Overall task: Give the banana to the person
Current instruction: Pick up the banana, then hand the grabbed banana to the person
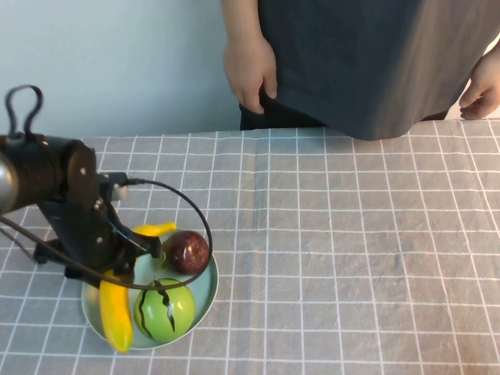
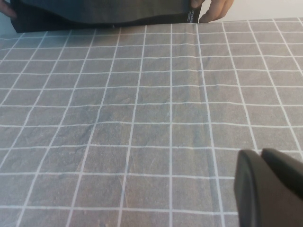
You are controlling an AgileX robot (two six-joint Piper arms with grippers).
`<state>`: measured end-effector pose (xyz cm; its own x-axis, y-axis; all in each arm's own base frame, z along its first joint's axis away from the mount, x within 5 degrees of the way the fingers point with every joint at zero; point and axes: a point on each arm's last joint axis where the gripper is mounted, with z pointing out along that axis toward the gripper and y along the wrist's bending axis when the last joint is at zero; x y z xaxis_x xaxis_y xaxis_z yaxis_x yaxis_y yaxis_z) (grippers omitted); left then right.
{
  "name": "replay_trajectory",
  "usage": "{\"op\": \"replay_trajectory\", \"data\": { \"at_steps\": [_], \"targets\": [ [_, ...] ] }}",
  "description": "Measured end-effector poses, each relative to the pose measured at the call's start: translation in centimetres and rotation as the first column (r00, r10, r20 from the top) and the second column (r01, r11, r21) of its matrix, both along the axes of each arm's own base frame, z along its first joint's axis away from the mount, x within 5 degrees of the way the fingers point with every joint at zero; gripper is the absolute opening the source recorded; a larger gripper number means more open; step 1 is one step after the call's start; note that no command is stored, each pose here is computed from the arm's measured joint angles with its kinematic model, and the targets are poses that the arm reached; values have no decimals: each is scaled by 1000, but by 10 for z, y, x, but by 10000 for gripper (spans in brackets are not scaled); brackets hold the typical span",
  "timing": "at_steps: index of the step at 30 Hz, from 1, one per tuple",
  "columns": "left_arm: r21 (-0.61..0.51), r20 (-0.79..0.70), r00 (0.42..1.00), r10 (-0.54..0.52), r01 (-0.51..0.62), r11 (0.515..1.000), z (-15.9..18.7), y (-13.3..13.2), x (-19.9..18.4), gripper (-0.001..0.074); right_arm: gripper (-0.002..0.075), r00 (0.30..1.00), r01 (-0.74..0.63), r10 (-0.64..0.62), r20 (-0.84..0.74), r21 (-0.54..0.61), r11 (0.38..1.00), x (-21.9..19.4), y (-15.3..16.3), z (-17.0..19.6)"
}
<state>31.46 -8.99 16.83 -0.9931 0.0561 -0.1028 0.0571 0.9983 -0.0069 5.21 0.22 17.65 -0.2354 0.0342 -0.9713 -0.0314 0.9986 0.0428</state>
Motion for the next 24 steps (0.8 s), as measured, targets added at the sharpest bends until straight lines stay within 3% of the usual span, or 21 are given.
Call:
{"op": "replay_trajectory", "data": {
  "at_steps": [12,18,24],
  "targets": [
    [88,-10,997,-82,82,993,93,23,-56,275,-6,1000,0,0,0,0,1000,0,0,0],
    [61,150,970,-191,184,981,146,28,-78,275,-6,1000,0,0,0,0,1000,0,0,0],
    [48,276,908,-316,316,948,186,26,-90,275,-7,1000,0,0,0,0,1000,0,0,0]
  ]
}}
